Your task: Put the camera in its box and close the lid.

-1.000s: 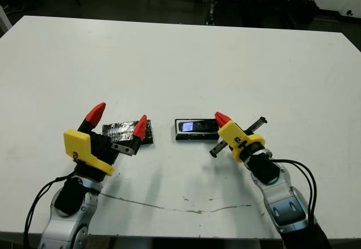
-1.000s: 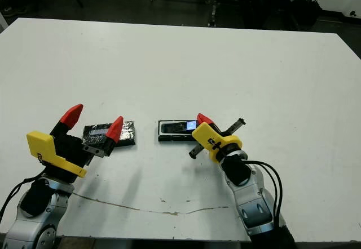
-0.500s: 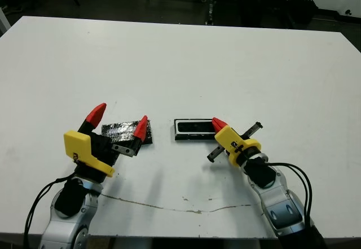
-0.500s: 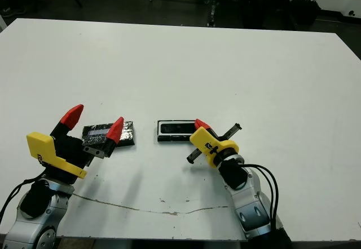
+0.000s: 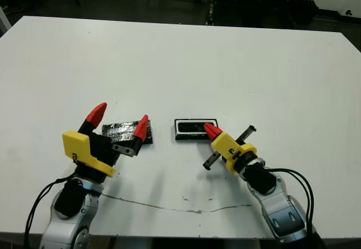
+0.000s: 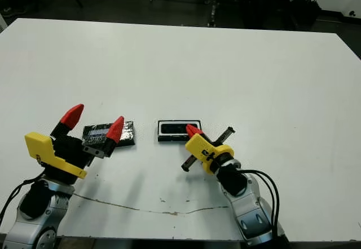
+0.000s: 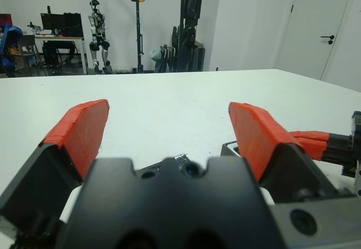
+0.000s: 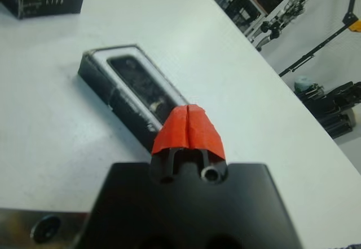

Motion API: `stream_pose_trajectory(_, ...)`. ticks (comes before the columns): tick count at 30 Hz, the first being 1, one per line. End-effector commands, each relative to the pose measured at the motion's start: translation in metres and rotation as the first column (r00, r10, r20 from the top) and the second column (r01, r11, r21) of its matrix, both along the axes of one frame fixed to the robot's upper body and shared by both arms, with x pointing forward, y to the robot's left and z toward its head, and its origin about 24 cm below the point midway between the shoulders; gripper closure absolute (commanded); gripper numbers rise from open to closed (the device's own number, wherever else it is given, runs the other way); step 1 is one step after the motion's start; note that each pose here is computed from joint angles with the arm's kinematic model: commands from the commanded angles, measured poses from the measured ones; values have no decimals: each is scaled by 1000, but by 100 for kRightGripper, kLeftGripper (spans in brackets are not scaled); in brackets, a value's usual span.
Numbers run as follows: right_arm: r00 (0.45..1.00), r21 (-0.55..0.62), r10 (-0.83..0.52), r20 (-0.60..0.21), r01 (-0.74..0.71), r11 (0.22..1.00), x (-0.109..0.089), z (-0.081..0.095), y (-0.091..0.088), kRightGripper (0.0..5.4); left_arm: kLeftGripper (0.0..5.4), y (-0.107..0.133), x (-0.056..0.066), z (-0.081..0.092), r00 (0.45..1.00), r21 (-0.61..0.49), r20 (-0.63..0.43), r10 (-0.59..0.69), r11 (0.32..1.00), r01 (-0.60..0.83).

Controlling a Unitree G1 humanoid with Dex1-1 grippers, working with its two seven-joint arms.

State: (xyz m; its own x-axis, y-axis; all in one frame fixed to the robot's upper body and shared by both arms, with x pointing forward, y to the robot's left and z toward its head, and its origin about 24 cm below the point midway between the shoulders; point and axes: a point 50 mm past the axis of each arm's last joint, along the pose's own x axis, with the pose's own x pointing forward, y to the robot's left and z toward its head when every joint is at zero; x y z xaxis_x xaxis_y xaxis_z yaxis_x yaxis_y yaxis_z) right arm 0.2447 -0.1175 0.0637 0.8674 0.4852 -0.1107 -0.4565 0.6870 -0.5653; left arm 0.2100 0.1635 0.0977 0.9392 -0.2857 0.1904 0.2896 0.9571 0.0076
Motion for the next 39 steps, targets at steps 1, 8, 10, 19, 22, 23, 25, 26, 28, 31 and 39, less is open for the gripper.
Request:
stream_pose_trajectory(1,990,72,-40,132,31,997,-6,23,-18,538,0,7,0,1,1000,43,9,5,999,-5)
stream_pose_trajectory(8,993,400,-59,99,15,917,-28,54,-53,538,0,28,13,23,993,210,91,-75,976,54)
stream_pose_trajectory(10,998,454,-47,51,19,891,-34,55,-64,538,0,36,18,32,990,271,78,-120,958,94)
stream_pose_trajectory(19,994,552,-36,-105,88,829,-60,47,-90,538,0,70,52,77,908,579,-148,-391,710,400)
stream_pose_trajectory(22,990,564,-47,-130,113,818,-63,45,-92,538,0,76,65,83,853,578,-244,-461,637,510)
stream_pose_trajectory(23,990,565,-50,-131,116,817,-63,44,-92,538,0,77,69,85,825,571,-281,-490,606,554)
stream_pose_trajectory(25,991,564,-54,-124,115,817,-63,44,-93,538,0,77,78,86,742,537,-370,-560,523,662)
stream_pose_trajectory(26,991,564,-55,-123,116,818,-63,44,-93,538,0,77,83,85,694,497,-416,-588,492,715)
stream_pose_trajectory(28,990,561,-61,-126,122,819,-63,44,-93,538,0,76,90,80,603,410,-467,-647,445,796)
stream_pose_trajectory(31,989,556,-67,-130,129,821,-62,44,-93,538,0,69,97,74,525,348,-506,-685,394,850)
stream_pose_trajectory(39,989,557,-78,-128,136,819,-61,43,-93,538,0,63,101,61,478,271,-543,-690,395,878)
